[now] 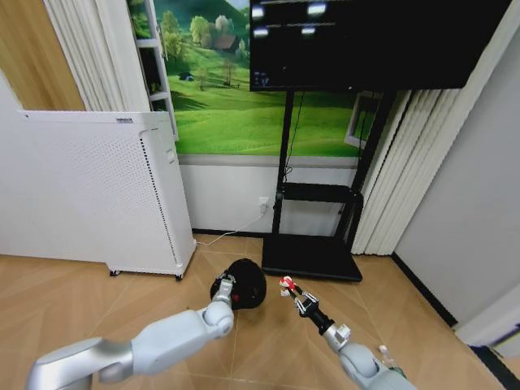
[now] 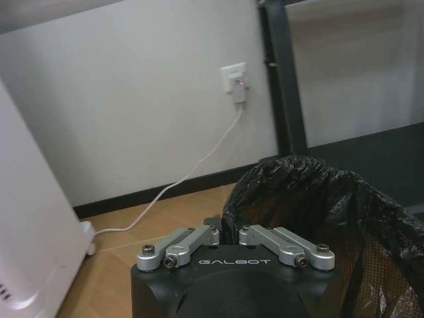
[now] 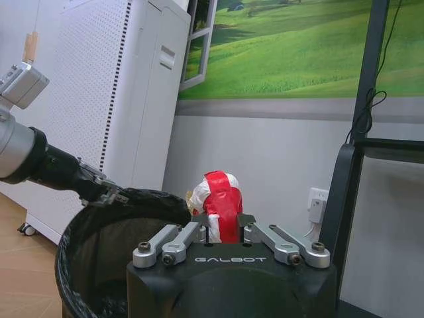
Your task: Pick up the trash bin and place the garbage on the floor into it.
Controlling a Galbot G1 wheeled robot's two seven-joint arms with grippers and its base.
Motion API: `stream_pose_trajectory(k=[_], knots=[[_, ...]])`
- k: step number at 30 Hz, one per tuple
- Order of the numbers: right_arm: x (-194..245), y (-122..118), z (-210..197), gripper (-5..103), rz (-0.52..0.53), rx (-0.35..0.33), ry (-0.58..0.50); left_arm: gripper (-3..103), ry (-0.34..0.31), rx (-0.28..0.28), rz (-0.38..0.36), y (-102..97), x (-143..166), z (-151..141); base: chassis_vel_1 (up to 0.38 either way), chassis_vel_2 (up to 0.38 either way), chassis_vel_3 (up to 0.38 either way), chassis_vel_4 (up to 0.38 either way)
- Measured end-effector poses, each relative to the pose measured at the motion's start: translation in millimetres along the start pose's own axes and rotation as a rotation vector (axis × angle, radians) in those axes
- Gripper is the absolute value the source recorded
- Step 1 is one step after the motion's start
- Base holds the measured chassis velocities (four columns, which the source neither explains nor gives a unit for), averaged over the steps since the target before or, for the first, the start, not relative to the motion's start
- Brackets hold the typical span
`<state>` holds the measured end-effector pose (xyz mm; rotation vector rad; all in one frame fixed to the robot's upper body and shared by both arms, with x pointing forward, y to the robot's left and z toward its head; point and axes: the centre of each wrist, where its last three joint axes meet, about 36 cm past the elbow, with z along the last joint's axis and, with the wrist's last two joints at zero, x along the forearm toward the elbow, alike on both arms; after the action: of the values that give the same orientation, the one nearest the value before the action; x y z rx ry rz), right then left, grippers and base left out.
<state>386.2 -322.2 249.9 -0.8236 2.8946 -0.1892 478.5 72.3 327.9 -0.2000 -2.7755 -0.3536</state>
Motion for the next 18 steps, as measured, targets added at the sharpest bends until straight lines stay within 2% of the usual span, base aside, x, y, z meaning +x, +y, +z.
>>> stream_pose_trajectory(k=[1,3,4,7,18], knots=[[0,0,0,20,0.000,0.000,0.000,8,0.000,0.000,0.000,0.0,0,0,0.000,0.000,0.000,0.000],[-2,5,1,20,0.000,-0.010,-0.001,8,0.002,0.000,0.031,-20.3,10,-3,0.000,0.000,0.000,0.000],[-2,5,1,20,0.000,-0.010,-0.001,8,0.002,0.000,0.031,-20.3,10,-3,0.000,0.000,0.000,0.000],[-2,6,9,20,0.012,-0.017,0.013,8,-0.005,0.009,0.066,-40.0,22,-15,0.000,0.000,0.000,0.000],[2,11,21,20,0.056,-0.020,0.035,8,-0.010,0.027,0.103,-53.8,35,-29,0.000,0.000,0.000,0.000]])
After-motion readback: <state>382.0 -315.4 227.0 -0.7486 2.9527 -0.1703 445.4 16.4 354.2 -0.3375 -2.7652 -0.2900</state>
